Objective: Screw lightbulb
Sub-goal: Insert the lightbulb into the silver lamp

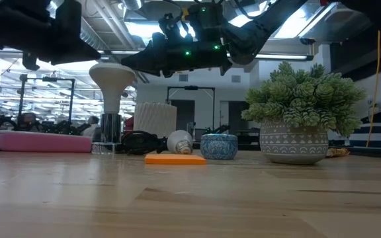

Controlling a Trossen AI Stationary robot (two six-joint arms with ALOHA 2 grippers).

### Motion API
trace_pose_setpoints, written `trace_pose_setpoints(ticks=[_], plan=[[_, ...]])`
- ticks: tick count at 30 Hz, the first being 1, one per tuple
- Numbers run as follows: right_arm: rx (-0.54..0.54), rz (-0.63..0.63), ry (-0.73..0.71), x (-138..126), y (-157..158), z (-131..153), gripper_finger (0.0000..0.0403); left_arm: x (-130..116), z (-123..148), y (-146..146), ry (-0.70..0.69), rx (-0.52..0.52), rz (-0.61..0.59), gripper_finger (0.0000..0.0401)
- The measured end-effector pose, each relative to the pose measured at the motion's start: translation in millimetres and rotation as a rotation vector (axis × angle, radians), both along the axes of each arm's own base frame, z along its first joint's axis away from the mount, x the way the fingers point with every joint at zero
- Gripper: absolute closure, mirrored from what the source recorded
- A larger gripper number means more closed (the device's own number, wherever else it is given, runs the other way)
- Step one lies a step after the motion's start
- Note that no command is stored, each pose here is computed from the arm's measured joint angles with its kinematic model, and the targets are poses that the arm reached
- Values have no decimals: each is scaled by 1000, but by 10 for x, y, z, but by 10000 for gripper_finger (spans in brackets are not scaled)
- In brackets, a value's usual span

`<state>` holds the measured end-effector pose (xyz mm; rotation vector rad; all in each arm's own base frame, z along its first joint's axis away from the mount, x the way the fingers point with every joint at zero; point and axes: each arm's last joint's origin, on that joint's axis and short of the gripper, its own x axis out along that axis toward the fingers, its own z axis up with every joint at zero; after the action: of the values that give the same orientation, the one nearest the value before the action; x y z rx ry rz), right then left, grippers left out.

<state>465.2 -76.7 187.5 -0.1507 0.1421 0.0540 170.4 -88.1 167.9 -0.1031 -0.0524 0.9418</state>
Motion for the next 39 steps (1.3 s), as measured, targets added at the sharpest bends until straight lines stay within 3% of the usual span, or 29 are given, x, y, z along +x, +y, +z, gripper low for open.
trace_pose_setpoints(ticks=[6, 15, 39], plan=[[1, 9, 0, 0, 3, 0, 260, 5, 1, 10, 12, 9, 6, 401], [1, 10, 0, 0, 4, 0, 260, -76, 2, -132, -12, -9, -80, 401], [2, 11, 0, 0, 4, 0, 260, -180, -196, 36, -64, -49, -44, 401]])
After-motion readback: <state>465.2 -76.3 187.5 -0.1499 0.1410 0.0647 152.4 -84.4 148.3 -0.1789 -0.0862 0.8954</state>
